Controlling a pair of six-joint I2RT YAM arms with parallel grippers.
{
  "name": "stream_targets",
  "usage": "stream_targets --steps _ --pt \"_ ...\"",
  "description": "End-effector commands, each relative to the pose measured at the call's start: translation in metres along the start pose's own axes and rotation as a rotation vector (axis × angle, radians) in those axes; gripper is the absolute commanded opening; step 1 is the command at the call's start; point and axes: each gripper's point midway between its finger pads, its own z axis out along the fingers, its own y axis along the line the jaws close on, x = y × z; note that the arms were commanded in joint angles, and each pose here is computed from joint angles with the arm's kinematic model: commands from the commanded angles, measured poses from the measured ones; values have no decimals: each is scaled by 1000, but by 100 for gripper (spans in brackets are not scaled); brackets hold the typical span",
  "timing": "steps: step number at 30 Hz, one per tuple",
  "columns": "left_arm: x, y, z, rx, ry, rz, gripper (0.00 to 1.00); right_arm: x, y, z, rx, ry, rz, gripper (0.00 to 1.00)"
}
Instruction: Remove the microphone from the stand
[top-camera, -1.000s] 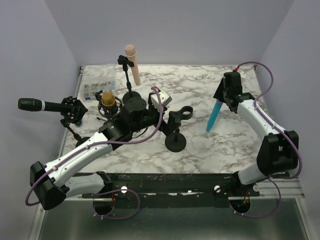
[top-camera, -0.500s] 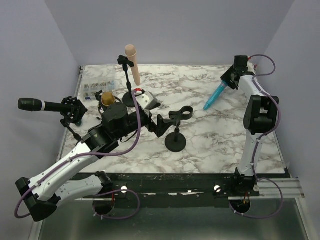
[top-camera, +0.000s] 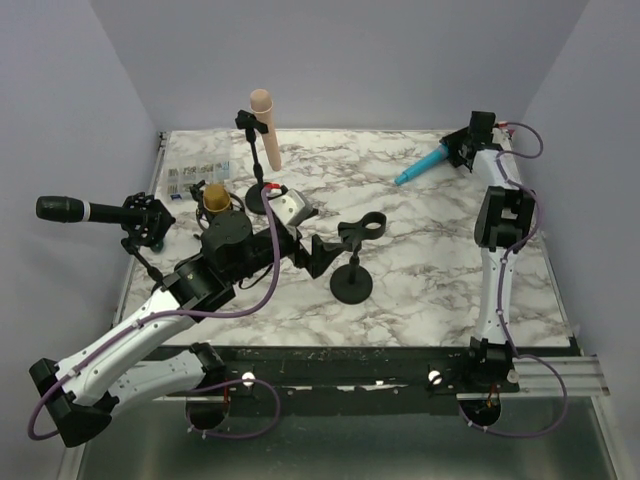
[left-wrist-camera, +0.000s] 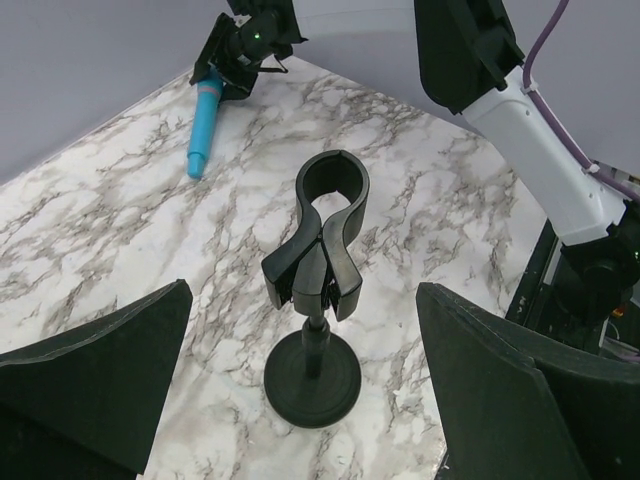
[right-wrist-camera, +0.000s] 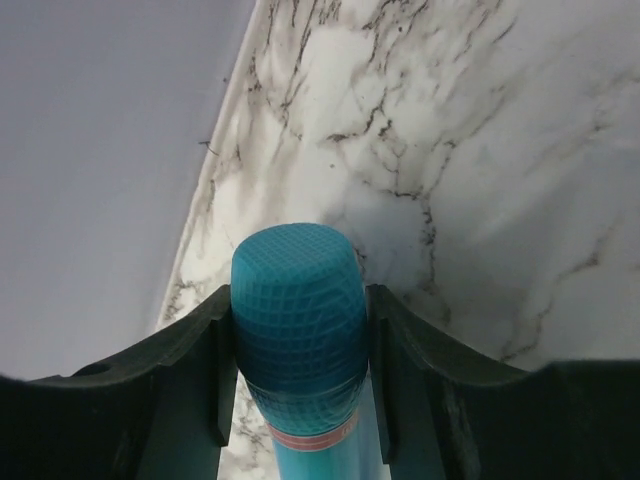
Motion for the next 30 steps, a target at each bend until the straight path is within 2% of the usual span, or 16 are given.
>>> stream_targets --steps 1,9,17,21,30 --pt "1 4 1 -22 -12 16 99 16 11 26 -74 35 174 1" --pt "8 2 8 -8 13 -2 98 33 7 29 -75 25 236 1" --pt "7 -2 9 12 15 -22 98 52 -2 5 -37 55 94 1" --pt "4 -5 7 24 2 -28 98 84 5 -7 -43 88 -10 1" --pt "-1 2 -1 -19 -18 0 98 208 36 -15 -77 217 -171 2"
